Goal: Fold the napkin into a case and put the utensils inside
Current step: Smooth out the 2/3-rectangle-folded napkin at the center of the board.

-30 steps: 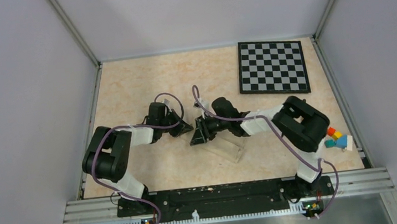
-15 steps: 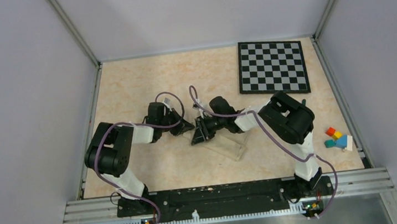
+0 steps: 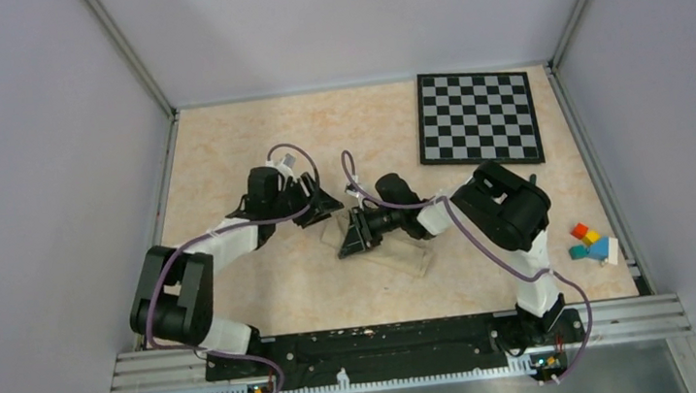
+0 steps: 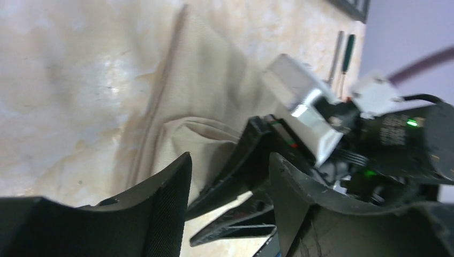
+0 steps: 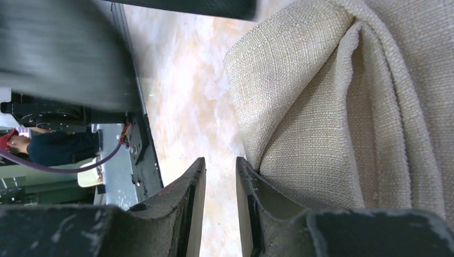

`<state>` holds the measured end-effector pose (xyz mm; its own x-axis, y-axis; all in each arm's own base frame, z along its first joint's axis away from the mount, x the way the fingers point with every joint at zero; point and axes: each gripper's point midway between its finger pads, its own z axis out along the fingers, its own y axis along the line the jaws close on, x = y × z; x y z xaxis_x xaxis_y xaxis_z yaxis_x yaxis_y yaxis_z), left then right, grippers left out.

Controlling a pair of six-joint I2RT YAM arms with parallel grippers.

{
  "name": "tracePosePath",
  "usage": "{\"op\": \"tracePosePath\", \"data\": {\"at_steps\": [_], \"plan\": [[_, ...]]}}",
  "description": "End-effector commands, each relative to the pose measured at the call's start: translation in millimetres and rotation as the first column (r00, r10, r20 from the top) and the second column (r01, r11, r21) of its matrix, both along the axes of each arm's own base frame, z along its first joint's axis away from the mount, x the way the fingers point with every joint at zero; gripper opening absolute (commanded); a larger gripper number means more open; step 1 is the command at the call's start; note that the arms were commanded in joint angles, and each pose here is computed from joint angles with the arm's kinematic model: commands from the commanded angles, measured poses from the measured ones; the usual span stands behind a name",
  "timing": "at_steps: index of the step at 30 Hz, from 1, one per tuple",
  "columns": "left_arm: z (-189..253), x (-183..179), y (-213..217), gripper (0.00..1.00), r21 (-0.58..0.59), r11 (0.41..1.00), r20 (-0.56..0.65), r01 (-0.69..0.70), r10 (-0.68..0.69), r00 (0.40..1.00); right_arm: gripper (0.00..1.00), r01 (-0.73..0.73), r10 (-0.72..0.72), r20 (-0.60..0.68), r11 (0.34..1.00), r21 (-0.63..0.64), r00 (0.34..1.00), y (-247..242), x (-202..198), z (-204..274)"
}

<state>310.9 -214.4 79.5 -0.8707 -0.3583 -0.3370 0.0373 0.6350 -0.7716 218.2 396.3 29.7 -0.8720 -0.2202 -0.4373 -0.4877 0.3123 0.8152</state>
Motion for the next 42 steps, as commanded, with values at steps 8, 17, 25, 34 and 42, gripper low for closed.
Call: {"op": "tracePosePath", "data": {"at_steps": [8,17,25,34,42], "plan": [[-3.2,-29.1,-13.6,0.21,-0.165,0.986,-0.055,0.013,-0.022,0.998,0.28,-0.041,0.034,0.1,0.997,0.068,0.994,-2.5,0.4,53.0],[-77.4,-33.4,-1.7,0.0,-0.032,0.999,-0.242,-0.042,0.033,0.97,0.23,-0.026,0.025,0.034,0.999,0.041,0.999,-24.2,-4.1,12.5],[-101.1,-40.1,16.3,0.0,0.083,0.996,-0.301,-0.045,0.068,0.951,0.24,-0.05,0.05,0.001,0.998,-0.034,0.999,-59.1,-27.6,-5.1],[-107.6,-36.4,26.5,0.0,0.104,0.994,-0.311,-0.04,0.071,0.948,0.25,0.011,-0.014,-0.049,0.998,-0.061,0.999,-102.6,-43.7,-0.2],[-107.8,-30.4,27.8,0.0,0.096,0.995,-0.308,-0.04,0.068,0.949,0.25,0.124,-0.141,-0.106,0.981,-0.149,0.984,-140.0,-52.2,-13.2]]}}
